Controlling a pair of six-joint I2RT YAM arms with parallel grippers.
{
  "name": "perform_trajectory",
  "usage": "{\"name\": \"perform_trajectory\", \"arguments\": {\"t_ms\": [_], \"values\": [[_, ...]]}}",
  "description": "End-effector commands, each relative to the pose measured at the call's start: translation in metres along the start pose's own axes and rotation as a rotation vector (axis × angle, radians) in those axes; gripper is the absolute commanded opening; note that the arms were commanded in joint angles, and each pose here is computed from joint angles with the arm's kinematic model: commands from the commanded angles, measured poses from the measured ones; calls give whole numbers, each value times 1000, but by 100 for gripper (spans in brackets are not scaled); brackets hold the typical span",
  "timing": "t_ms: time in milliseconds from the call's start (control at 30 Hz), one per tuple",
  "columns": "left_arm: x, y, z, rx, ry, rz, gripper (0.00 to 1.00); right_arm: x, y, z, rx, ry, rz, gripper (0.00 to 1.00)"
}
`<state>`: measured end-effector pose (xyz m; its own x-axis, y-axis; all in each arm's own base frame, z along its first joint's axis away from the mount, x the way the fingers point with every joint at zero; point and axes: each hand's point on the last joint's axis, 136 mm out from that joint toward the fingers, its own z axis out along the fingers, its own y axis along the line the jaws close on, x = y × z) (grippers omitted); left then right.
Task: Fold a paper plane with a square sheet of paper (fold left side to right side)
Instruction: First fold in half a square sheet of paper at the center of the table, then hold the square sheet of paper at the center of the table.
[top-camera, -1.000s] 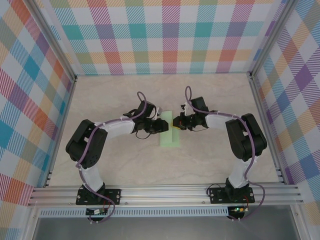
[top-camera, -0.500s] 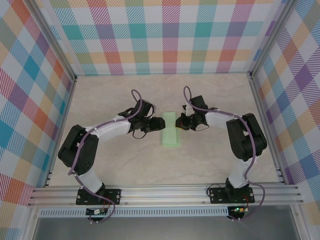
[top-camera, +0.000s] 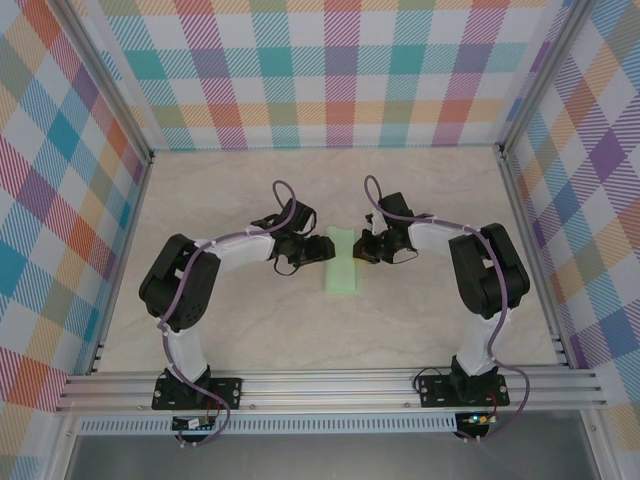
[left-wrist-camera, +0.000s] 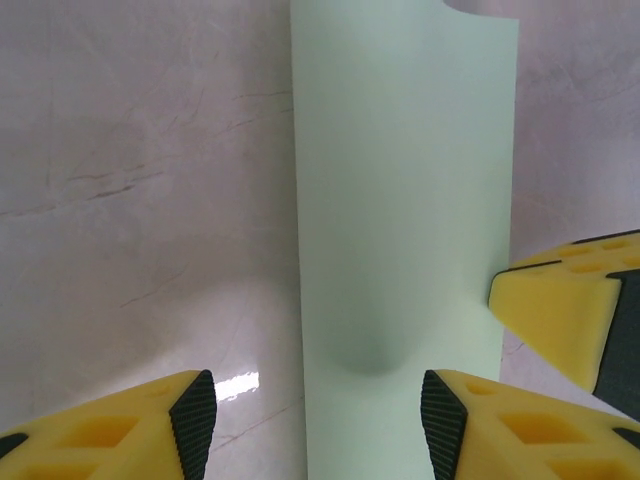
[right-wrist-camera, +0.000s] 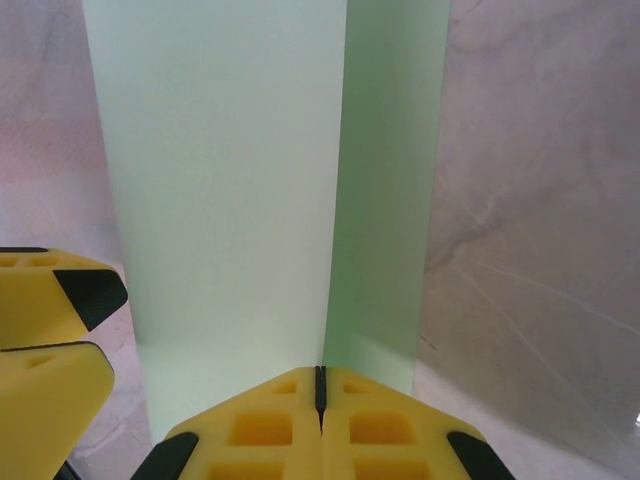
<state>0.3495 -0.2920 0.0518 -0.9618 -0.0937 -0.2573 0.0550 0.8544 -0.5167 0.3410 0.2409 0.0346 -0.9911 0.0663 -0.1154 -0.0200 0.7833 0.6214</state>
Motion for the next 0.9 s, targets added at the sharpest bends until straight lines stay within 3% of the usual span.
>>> {"name": "perform_trajectory", "arguments": {"t_ms": [0,433,633,867], "values": [[5,-9,7,3,32,1,58,1,0,3,17,19,-17,5],[16,-5,25,-51,94,10,54,0,-3,3,34,15,-20,10],[19,0,28,-69,106,5,53,-9,10,-14,31,-26,-54,26],[20,1,30,-72,109,-3,54,-11,1,-48,164,-107,-102,41]]}}
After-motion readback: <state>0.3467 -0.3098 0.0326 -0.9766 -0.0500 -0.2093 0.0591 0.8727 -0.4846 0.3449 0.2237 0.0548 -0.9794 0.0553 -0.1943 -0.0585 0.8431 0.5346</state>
